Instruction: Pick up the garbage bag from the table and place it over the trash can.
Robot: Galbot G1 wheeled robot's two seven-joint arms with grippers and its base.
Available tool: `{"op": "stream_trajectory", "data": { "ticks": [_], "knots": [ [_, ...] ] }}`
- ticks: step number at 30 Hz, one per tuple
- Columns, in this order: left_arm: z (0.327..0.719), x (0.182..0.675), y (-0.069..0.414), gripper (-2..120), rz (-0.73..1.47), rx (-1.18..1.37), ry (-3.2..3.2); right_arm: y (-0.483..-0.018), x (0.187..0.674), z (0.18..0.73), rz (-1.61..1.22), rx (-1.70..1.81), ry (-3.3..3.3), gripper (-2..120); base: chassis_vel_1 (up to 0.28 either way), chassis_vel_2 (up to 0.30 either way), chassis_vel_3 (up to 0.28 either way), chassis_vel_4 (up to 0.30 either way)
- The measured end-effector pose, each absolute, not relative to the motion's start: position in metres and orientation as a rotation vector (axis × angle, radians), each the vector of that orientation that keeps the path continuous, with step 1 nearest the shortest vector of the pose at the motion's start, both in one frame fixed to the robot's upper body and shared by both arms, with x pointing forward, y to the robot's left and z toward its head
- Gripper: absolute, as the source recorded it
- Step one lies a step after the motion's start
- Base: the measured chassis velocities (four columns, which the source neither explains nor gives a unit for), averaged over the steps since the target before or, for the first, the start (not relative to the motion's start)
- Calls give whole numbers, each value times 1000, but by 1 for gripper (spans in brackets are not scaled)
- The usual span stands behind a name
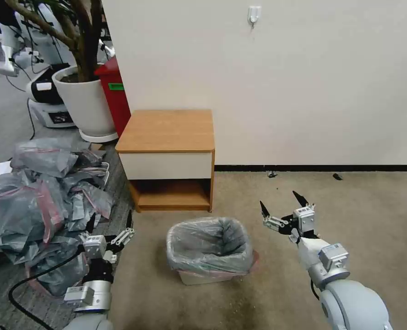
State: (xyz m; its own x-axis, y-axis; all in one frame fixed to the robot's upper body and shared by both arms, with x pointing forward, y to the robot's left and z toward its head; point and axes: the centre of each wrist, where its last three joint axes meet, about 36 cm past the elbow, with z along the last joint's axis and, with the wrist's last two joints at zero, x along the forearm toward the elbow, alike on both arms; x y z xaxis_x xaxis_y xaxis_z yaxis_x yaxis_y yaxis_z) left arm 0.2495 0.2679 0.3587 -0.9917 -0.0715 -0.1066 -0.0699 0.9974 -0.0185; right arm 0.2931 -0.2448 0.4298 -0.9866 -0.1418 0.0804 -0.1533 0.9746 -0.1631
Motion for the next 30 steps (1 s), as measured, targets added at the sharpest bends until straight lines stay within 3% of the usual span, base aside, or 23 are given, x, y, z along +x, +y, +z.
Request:
{"op": "stream_trajectory", "data": {
  "ticks": [30],
  "knots": [
    [353, 250, 264, 100, -70, -130, 3043, -235, 289, 418, 147, 111, -3106, 100, 0, 0, 0, 0]
  ]
}}
